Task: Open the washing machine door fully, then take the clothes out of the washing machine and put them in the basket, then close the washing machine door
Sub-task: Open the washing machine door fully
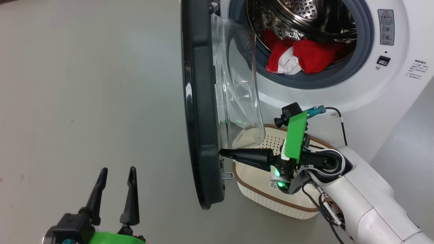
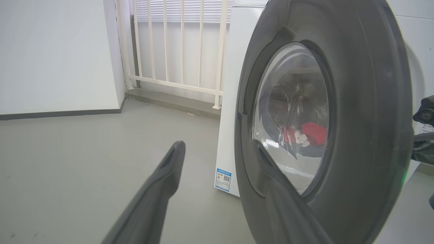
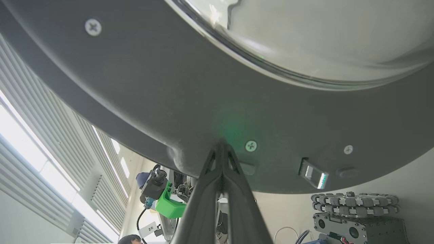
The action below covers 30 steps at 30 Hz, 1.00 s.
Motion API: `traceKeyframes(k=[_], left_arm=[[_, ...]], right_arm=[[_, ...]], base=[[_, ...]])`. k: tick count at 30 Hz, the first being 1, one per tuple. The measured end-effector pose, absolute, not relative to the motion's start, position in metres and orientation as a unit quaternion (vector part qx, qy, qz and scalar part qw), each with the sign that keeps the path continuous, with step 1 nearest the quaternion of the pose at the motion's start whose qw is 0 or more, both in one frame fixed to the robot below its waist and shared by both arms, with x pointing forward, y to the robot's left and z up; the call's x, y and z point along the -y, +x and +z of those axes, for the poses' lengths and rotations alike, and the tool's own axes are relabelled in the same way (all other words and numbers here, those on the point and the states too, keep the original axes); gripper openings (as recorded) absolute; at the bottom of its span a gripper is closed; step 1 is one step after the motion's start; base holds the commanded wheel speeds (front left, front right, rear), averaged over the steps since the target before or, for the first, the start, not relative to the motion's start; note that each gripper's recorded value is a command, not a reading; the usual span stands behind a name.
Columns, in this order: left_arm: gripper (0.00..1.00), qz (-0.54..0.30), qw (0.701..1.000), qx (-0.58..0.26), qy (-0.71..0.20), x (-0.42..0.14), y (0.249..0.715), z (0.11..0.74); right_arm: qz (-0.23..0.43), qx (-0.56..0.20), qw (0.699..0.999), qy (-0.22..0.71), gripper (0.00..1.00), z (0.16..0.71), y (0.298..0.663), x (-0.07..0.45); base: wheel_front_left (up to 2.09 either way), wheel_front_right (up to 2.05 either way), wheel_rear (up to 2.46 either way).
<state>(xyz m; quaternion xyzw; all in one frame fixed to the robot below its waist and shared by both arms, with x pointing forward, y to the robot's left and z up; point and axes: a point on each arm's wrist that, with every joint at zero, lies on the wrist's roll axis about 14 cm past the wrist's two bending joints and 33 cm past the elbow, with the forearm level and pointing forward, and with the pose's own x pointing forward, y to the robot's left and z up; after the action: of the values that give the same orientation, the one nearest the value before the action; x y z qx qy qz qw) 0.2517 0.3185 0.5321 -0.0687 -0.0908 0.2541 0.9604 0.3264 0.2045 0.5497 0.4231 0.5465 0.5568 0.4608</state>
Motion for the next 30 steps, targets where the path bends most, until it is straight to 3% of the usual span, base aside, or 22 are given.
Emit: traceKeyframes(k=[11, 16, 17, 18, 19, 20, 25, 30], left_arm=[[1.00, 0.266, 0.958, 0.088, -0.068, -0.322, 0.245, 0.530], [1.00, 0.267, 0.957, 0.090, -0.068, -0.322, 0.244, 0.531], [1.00, 0.266, 0.957, 0.091, -0.069, -0.322, 0.244, 0.531], [1.00, 0.265, 0.957, 0.092, -0.069, -0.321, 0.245, 0.532], [1.00, 0.264, 0.957, 0.093, -0.070, -0.321, 0.245, 0.532], [1.00, 0.264, 0.957, 0.093, -0.070, -0.321, 0.245, 0.532], [1.00, 0.256, 0.960, 0.091, -0.075, -0.316, 0.246, 0.529], [1.00, 0.243, 0.963, 0.085, -0.082, -0.310, 0.249, 0.524]], right_arm=[[0.563, -0.553, 0.455, 0.412, 0.00, 0.550, 0.322, -0.209], [0.551, -0.545, 0.479, 0.412, 0.00, 0.546, 0.328, -0.210], [0.551, -0.541, 0.483, 0.412, 0.28, 0.548, 0.329, -0.210], [0.550, -0.536, 0.487, 0.415, 0.48, 0.550, 0.331, -0.210], [0.550, -0.532, 0.492, 0.416, 0.85, 0.551, 0.333, -0.210], [0.550, -0.532, 0.492, 0.416, 1.00, 0.551, 0.333, -0.210], [0.550, -0.505, 0.523, 0.411, 1.00, 0.557, 0.339, -0.207], [0.542, -0.470, 0.579, 0.389, 1.00, 0.551, 0.345, -0.196]], base=[[0.00, 0.00, 0.00], [0.00, 0.00, 0.00], [0.00, 0.00, 0.00], [0.00, 0.00, 0.00], [0.00, 0.00, 0.00], [0.00, 0.00, 0.00], [0.00, 0.00, 0.00], [0.00, 0.00, 0.00]])
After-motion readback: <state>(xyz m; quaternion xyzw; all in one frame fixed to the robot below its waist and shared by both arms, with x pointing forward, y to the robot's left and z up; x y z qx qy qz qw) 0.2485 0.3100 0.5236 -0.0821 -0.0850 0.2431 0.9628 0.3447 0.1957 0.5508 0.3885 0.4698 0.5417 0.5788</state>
